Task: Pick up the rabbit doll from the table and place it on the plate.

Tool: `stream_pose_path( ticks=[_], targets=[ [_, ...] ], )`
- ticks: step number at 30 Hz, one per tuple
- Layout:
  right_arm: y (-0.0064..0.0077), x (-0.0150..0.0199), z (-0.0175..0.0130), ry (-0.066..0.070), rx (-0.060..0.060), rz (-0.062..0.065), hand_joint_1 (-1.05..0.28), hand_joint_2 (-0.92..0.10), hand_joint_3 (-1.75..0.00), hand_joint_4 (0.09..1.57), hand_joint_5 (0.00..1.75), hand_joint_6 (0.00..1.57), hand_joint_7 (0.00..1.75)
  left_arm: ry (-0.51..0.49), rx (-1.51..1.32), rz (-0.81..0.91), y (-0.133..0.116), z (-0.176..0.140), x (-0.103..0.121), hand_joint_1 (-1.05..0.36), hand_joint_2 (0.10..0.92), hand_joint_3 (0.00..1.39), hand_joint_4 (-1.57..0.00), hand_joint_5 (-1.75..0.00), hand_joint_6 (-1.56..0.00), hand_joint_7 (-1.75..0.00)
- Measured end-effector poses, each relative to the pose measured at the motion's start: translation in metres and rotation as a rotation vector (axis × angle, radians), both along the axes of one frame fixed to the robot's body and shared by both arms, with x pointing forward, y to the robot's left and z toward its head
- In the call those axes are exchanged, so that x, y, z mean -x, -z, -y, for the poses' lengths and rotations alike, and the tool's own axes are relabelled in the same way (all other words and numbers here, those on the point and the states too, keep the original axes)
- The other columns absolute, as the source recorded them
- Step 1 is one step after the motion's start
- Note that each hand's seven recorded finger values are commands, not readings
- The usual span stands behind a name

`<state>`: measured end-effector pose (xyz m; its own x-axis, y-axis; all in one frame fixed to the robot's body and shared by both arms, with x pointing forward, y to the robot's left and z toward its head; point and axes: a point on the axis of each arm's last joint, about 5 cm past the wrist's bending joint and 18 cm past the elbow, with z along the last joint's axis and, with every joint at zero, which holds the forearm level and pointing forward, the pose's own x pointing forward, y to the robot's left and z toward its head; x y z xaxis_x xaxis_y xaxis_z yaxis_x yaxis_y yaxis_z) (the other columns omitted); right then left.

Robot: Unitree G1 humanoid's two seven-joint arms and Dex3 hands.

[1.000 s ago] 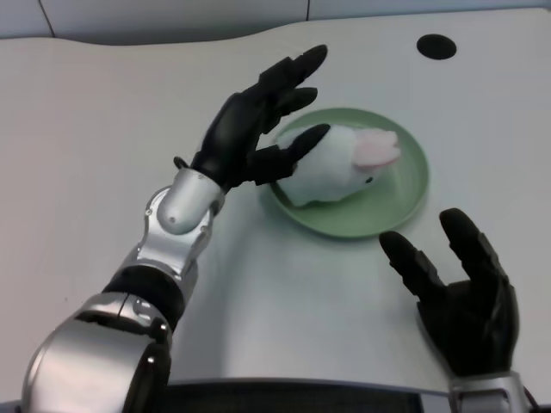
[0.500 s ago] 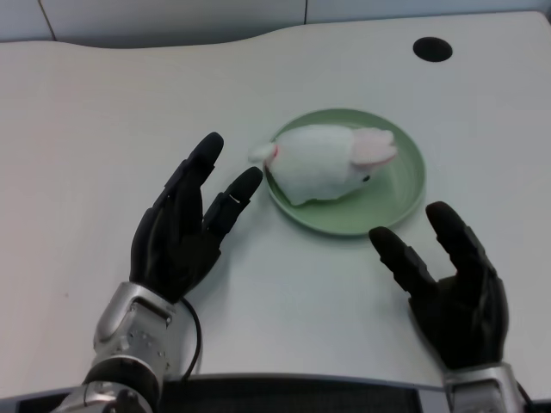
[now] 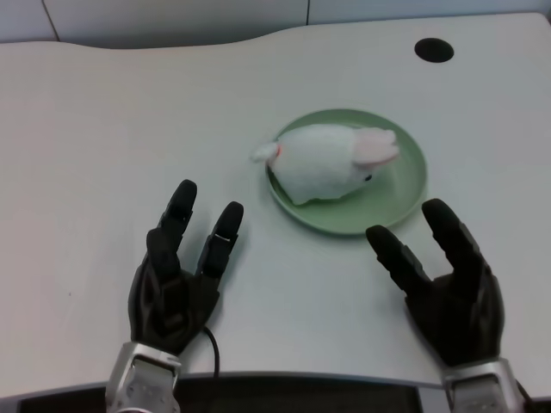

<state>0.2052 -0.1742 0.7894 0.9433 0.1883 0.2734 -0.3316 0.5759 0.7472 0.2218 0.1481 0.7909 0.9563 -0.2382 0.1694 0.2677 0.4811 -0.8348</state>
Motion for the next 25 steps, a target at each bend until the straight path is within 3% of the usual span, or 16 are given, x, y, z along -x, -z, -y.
stream_pose_path(
  ticks=[3,8,14,25],
  targets=[
    [0.0002,0.0001,-0.0004,-0.003,0.001,-0.001,-0.83,-0.92,-0.1,0.98,0.01,0.93,0.0,-0.012,-0.005,0.009,0.0003,0.0001,0.0014,-0.66,0.921,0.57,-0.05,-0.17,-0.15,-0.02],
    [-0.0001,-0.0003,-0.0002,-0.014,0.013,-0.003,-0.84,-0.92,-0.1,0.98,0.01,0.94,0.01,-0.032,0.005,0.015,0.0013,0.0015,0.0034,-0.66,0.921,0.54,-0.11,-0.19,-0.15,-0.02],
    [-0.0003,-0.0007,0.0003,-0.014,0.015,-0.005,-0.85,-0.92,-0.1,0.99,0.01,0.94,0.01,-0.054,0.001,0.026,0.0011,0.0006,0.004,-0.66,0.921,0.55,-0.13,-0.19,-0.12,0.0],
    [-0.0001,-0.0013,0.0001,-0.009,0.017,-0.007,-0.85,-0.92,-0.12,0.98,0.01,0.93,0.01,-0.062,-0.01,0.034,0.0005,0.0003,0.0038,-0.63,0.921,0.54,-0.19,-0.19,-0.19,-0.03]
  ],
)
